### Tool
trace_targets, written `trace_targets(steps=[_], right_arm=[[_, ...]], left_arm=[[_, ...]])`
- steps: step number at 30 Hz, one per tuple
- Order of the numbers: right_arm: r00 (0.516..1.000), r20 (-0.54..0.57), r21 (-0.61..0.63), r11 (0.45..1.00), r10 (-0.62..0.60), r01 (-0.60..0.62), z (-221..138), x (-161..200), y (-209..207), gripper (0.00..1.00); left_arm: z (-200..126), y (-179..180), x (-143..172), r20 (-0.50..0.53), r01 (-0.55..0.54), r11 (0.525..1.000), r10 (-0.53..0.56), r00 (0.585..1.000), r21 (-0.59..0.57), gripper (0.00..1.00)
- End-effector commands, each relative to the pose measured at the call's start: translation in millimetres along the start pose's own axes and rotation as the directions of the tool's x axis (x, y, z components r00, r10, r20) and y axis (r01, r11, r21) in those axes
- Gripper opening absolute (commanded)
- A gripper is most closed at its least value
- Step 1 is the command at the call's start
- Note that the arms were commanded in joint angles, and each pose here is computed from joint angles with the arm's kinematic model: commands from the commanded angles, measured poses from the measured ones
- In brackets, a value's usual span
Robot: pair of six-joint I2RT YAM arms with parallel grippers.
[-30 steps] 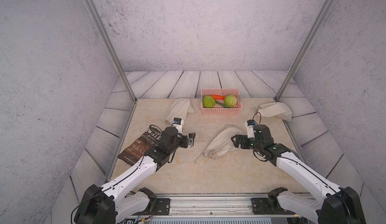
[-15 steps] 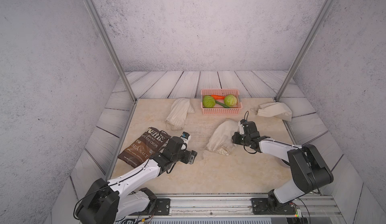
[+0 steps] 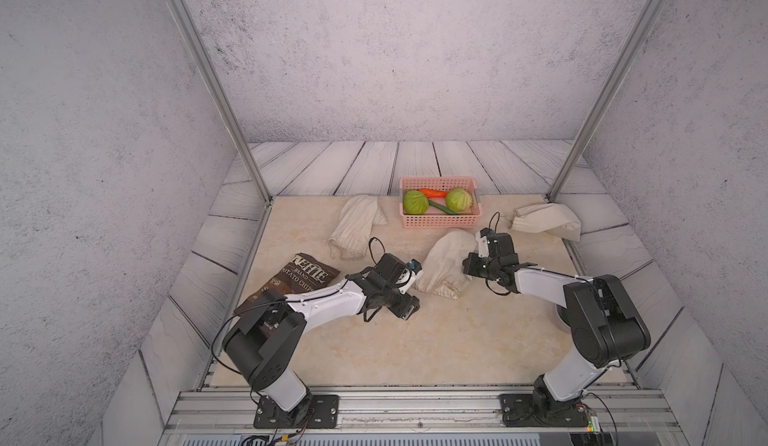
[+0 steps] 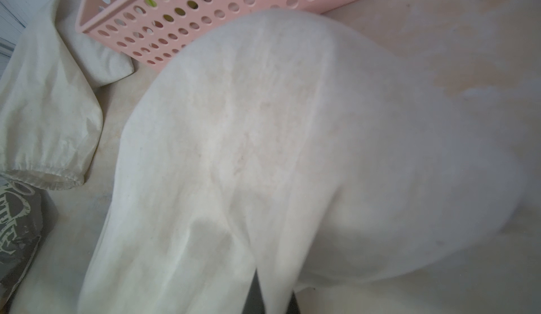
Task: Close the soil bag
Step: Pick up the soil bag from the center of the board.
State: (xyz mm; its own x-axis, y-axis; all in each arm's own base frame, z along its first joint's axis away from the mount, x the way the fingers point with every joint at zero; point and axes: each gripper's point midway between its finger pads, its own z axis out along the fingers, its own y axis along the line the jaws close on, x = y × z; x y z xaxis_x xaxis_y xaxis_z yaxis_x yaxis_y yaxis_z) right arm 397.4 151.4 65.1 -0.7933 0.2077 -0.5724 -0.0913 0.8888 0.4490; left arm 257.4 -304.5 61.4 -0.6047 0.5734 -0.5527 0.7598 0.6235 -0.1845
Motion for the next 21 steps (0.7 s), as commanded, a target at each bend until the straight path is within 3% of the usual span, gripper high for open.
trace_targets(steps=[1, 4, 7, 14, 18, 21], right_arm=[[1.000, 0.022, -0.035, 0.999, -0.006, 0.007, 1, -11, 8, 0.04], [1.000, 0.020, -0.046, 0.999, -0.001, 0.002, 1, -11, 9, 0.04], [1.000, 0.022, -0.055, 0.998, 0.001, 0.001, -1, -12, 11, 0.04], [1.000, 0.030, -0.066, 0.998, 0.004, -0.002, -5, -14, 14, 0.04], [0.999, 0.032, -0.065, 0.998, 0.005, -0.003, -7, -14, 13, 0.03], [0.999, 0.043, -0.053, 0.999, 0.008, -0.006, -10, -16, 10, 0.04]], left_arm=[[11, 12, 6, -0.087, -0.008, 0.998, 0.003, 0.996, -0.056, 0.65], [18, 27, 6, -0.115, 0.006, 0.992, -0.020, 0.993, -0.123, 0.58], [15, 45, 3, -0.083, 0.030, 0.979, -0.048, 0.995, -0.200, 0.57], [33, 55, 5, -0.135, 0.069, 0.983, -0.093, 0.986, -0.172, 0.53], [39, 54, 7, -0.161, 0.070, 0.986, -0.095, 0.982, -0.152, 0.42], [35, 53, 6, -0.150, 0.067, 0.987, -0.090, 0.985, -0.147, 0.23]])
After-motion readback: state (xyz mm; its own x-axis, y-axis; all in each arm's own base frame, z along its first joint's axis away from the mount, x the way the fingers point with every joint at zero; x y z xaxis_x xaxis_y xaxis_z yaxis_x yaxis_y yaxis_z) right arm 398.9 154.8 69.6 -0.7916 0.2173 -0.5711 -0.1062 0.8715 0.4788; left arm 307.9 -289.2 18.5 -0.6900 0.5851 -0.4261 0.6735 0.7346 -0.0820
